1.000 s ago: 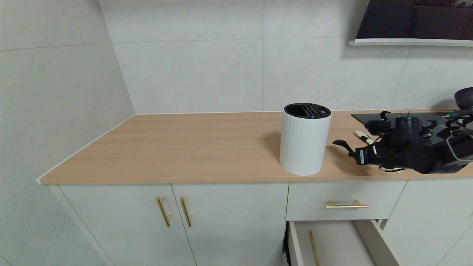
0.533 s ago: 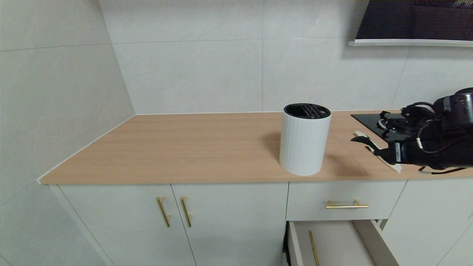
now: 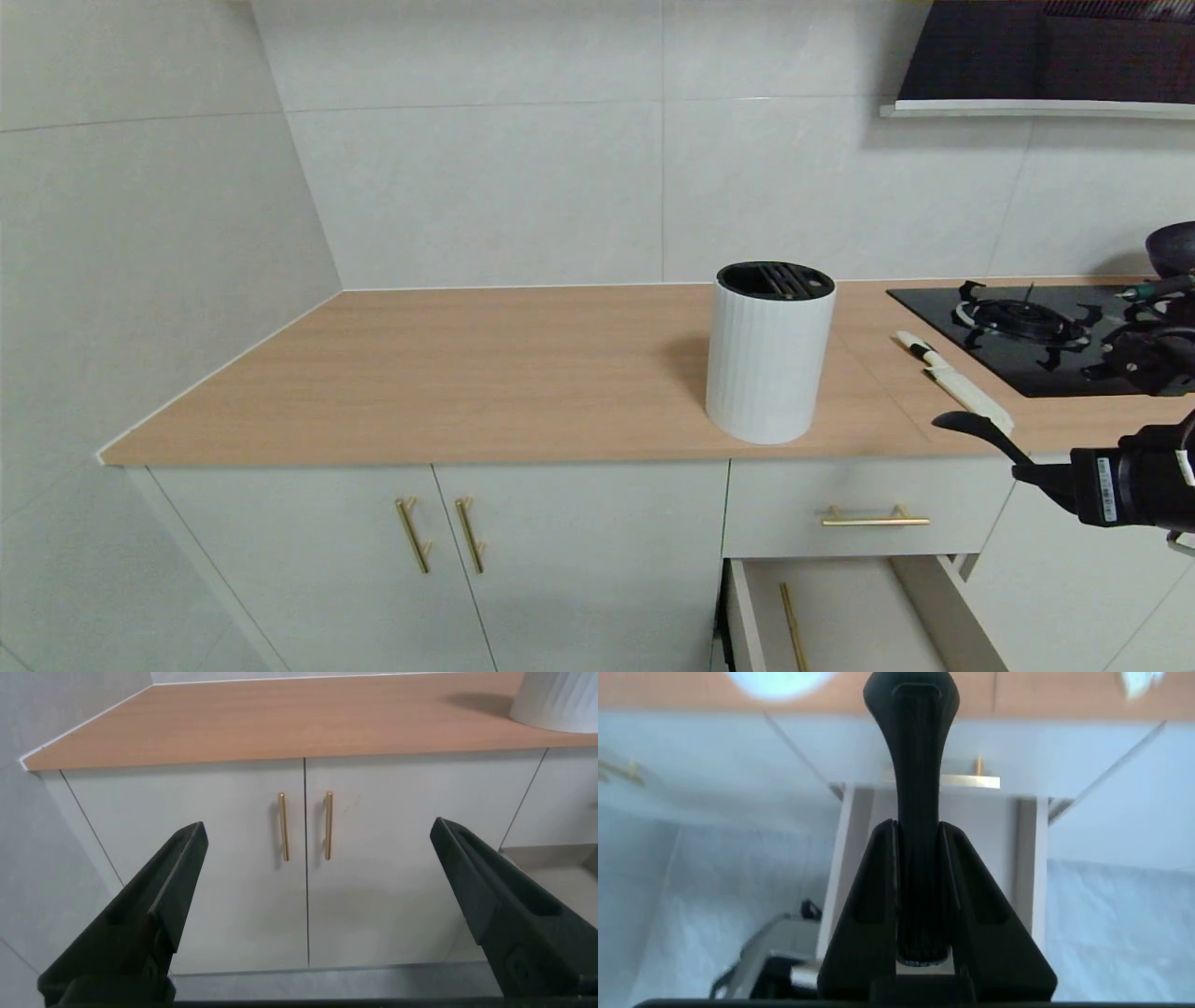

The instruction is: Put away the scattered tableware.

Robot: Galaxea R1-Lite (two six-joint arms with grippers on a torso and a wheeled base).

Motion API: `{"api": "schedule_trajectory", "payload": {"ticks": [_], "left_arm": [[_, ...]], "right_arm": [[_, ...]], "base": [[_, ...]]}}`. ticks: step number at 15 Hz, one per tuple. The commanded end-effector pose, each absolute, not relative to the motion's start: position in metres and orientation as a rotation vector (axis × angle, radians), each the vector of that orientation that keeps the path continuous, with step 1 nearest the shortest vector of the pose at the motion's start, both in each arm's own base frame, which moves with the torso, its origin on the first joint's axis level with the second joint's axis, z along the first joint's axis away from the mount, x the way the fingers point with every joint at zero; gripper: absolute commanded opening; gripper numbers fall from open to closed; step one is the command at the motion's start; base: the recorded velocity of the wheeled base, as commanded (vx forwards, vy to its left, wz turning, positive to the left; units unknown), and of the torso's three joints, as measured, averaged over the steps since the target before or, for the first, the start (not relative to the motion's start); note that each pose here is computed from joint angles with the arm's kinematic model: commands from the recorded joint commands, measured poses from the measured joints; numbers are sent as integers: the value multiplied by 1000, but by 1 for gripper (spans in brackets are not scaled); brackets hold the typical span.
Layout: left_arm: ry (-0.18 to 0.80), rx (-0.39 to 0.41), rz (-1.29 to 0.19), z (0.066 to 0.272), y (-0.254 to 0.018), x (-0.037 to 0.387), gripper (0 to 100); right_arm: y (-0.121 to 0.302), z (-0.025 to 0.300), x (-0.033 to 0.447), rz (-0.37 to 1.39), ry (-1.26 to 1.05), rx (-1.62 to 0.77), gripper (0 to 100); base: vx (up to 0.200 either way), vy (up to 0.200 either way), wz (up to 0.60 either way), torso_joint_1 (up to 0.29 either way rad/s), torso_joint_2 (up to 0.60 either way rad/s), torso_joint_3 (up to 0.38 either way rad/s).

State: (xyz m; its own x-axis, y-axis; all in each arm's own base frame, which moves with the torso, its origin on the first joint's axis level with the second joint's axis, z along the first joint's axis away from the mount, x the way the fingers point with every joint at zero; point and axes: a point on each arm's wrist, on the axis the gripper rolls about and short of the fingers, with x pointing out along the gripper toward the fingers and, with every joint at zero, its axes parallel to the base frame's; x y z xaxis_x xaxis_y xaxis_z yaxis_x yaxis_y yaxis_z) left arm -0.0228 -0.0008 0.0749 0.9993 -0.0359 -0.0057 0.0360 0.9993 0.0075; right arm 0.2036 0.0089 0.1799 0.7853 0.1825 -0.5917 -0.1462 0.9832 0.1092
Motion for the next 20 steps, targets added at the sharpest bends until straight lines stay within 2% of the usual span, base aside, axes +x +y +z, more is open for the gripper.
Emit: {"api": "schedule_trajectory", "payload": {"ticks": [1,20], "left_arm": [[6,8,-37,75,-1,-23,100],[6,8,-35,75,-1,-23,100]], "right_arm": [[9,179,197,181,640,56,0],[10,149,203,207,765,5,0]], "base": [[0,0,0,0,0,0],[0,0,0,-180,451,267]]}}
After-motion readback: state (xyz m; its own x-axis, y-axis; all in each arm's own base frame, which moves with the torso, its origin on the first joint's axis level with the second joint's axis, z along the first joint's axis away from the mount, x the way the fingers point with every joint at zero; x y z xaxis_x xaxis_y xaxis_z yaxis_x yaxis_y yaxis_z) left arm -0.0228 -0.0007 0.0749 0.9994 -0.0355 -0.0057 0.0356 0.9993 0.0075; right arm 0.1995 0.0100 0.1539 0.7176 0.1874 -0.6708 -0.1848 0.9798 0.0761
